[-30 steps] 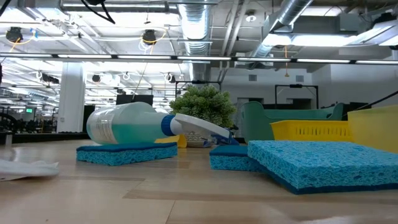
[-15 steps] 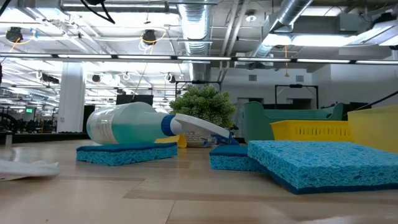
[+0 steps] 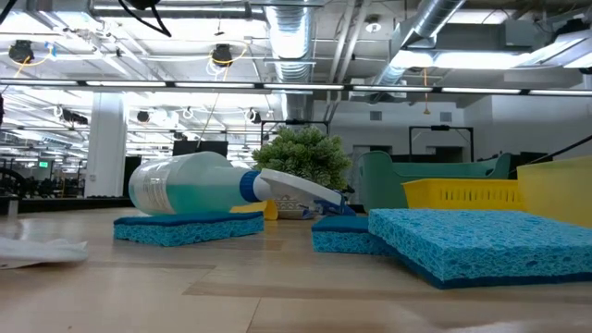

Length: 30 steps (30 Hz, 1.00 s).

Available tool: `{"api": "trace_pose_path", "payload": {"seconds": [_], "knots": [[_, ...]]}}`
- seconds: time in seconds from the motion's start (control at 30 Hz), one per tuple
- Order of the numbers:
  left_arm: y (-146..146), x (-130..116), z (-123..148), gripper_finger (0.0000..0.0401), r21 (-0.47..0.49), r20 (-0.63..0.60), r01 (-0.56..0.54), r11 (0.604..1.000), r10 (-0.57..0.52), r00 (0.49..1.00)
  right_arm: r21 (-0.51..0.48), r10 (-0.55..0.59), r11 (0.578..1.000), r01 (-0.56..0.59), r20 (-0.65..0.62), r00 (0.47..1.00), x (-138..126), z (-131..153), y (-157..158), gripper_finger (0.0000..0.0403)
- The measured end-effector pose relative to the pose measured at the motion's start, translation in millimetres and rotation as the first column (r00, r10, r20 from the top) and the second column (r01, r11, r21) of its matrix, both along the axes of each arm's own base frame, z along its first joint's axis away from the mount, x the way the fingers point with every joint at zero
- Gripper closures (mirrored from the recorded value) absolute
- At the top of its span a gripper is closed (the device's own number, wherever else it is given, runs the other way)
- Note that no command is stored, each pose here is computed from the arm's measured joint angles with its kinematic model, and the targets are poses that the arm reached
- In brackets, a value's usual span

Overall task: Pick & Place Kitchen Items
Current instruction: Put the white bottle into the yellow bin

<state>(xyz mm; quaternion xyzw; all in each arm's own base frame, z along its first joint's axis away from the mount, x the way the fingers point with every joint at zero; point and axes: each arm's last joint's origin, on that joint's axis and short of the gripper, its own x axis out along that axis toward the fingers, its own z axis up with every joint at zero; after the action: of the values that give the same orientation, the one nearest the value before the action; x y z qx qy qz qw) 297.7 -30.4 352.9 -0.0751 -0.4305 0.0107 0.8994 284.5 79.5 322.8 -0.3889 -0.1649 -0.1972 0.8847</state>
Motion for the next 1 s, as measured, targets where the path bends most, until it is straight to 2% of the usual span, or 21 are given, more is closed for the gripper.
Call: {"api": "trace_pose_path", "payload": {"seconds": [0.27,0.53,0.6,0.87,1.0], "knots": [[0.1,0.0,0.0,0.0120,0.000,-0.001,0.000,1.000,0.000,1.000,0.009,-0.019,1.000,0.019,-0.006,1.000,0.0,-0.3,-0.6,0.0226],[0.4,-1.1,1.7,0.0119,0.005,0.005,-0.009,1.000,0.009,1.000,0.013,-0.031,0.999,0.031,0.001,1.000,-0.9,1.0,-0.9,0.0289],[0.2,-0.8,1.5,0.0117,0.010,0.001,-0.013,1.000,0.013,1.000,0.014,-0.033,0.999,0.033,0.002,0.999,-0.9,0.9,-0.9,0.0294],[-0.1,0.7,0.2,0.0076,0.018,-0.019,-0.026,0.999,0.026,0.999,0.022,-0.065,0.998,0.065,0.007,0.998,-6.2,1.6,9.9,0.0294],[2.3,1.9,-1.0,0.0052,0.049,-0.037,-0.107,0.993,0.108,0.993,0.036,-0.111,0.993,0.111,0.012,0.994,-10.1,3.5,13.8,0.0294]]}}
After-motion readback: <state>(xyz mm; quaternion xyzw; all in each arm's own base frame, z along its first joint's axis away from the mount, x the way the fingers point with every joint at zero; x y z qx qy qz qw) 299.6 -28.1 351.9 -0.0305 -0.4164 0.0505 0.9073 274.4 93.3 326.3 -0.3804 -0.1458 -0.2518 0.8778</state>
